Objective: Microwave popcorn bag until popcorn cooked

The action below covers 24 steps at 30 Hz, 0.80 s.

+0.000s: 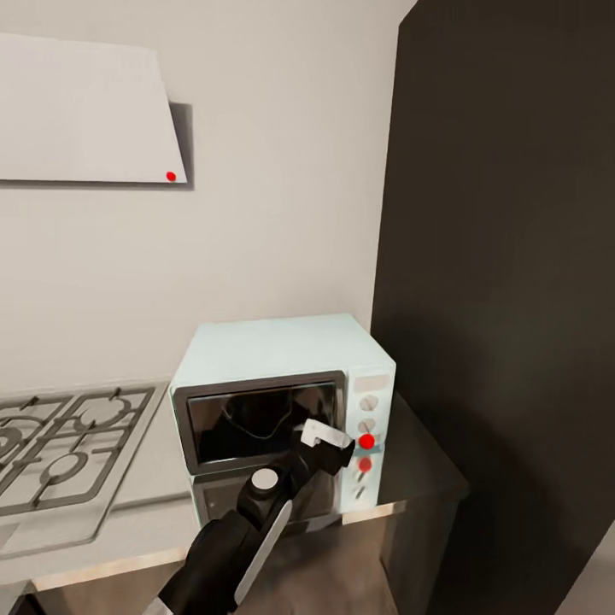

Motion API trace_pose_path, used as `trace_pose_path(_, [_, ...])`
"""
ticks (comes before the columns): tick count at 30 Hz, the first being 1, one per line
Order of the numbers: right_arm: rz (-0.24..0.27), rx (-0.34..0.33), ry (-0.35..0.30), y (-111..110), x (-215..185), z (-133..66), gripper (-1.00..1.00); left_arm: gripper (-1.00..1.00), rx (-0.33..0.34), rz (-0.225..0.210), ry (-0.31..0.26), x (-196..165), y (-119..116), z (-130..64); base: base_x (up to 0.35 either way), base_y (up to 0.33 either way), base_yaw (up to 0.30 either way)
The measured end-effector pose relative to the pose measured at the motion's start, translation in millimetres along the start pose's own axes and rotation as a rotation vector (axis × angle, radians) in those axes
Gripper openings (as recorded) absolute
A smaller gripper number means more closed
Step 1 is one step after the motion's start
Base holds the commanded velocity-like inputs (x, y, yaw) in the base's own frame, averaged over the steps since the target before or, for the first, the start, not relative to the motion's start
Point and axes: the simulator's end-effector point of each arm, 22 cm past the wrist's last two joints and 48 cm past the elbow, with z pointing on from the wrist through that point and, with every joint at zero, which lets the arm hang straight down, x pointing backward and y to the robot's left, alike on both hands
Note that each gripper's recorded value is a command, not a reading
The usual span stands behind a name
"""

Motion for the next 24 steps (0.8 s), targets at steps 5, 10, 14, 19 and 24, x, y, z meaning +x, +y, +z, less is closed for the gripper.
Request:
trace_pose_path(5, [0.000, 0.000, 0.001, 0.0, 0.1, 0.1, 1.00, 1.00, 0.002, -0.001, 0.002, 1.1, -1.0, 0.2, -0.019, 0.000, 0.000])
trace_pose_path(10, [0.000, 0.000, 0.001, 0.0, -0.1, 0.4, 1.00, 1.00, -0.074, -0.036, -0.022, -12.7, 38.5, -0.3, -0.301, 0.000, 0.000])
trace_pose_path(14, [0.001, 0.001, 0.002, -0.2, 0.1, 0.4, 1.00, 1.00, -0.075, -0.035, -0.022, -12.6, 39.1, -0.3, -0.343, 0.000, 0.000])
trace_pose_path(19, [0.001, 0.000, 0.001, -0.1, -0.1, 0.4, 1.00, 1.00, -0.094, -0.035, -0.022, -12.5, 43.1, -0.7, -0.346, 0.000, 0.000])
trace_pose_path(24, [0.001, 0.000, 0.001, -0.1, -0.1, 0.4, 1.00, 1.00, -0.150, -0.033, -0.023, -13.2, 53.4, -2.1, -0.347, 0.000, 0.000])
